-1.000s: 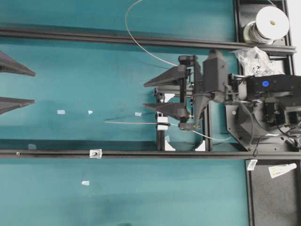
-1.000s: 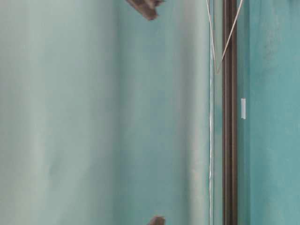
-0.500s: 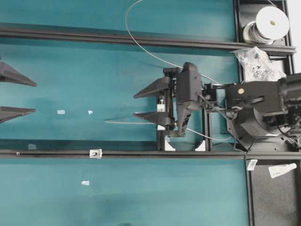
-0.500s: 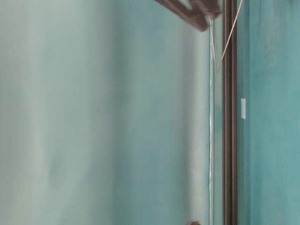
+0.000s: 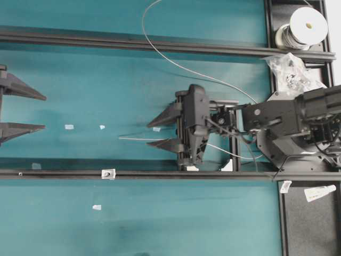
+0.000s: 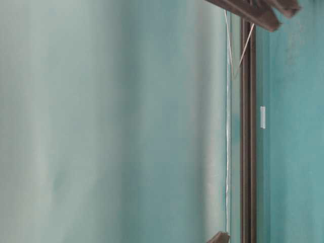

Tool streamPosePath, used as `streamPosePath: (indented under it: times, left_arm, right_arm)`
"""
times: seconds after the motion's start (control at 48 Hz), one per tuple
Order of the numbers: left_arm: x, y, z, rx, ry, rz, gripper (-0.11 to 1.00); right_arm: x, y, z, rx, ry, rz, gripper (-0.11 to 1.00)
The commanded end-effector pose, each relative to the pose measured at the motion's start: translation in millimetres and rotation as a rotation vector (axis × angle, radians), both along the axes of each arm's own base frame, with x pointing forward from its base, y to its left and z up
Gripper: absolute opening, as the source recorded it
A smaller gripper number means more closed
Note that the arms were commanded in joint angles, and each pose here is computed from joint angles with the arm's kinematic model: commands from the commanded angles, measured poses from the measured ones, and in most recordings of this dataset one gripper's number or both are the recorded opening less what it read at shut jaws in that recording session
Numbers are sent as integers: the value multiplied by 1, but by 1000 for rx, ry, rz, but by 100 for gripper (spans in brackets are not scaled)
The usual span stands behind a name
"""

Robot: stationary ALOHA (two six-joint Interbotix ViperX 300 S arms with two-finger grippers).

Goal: Insert the wire through the hole in the metal fitting.
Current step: 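Lower the right gripper and grasp the silver wire end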

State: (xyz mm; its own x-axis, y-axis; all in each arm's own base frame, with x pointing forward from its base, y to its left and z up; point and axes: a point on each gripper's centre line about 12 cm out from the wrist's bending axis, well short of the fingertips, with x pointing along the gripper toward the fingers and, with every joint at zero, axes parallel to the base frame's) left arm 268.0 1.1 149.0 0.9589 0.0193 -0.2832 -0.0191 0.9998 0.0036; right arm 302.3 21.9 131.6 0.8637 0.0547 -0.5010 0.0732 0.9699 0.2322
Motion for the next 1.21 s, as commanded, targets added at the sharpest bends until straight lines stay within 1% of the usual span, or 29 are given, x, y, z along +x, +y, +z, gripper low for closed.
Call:
streamPosePath:
  times: [0.0,0.063,0.271,0.584,0.688,0.875,1.188]
  left_arm:
    - [4,-1,7,-1,-29,-5,88]
    - [4,-1,6,-1,-28,-5,88]
    - [4,-1,6,-4,-28,-4,88]
    - [4,-1,6,-6,-28,-3,88]
    - [4,-1,6,-6,-25,-3,88]
    - [4,-1,6,-6,-23,-3,88]
    - [4,-1,5,-6,-20,-3,88]
  right_arm:
    - [9,2,3,6,-20,3,54]
    - [13,3,-2,10,-4,0,52]
    - [19,3,-15,13,36,-7,52]
    - [20,3,-17,18,46,-14,50]
    - [18,2,-20,25,77,-24,46]
    - [17,2,-24,25,129,-26,45]
    - [17,2,-24,25,128,-26,45]
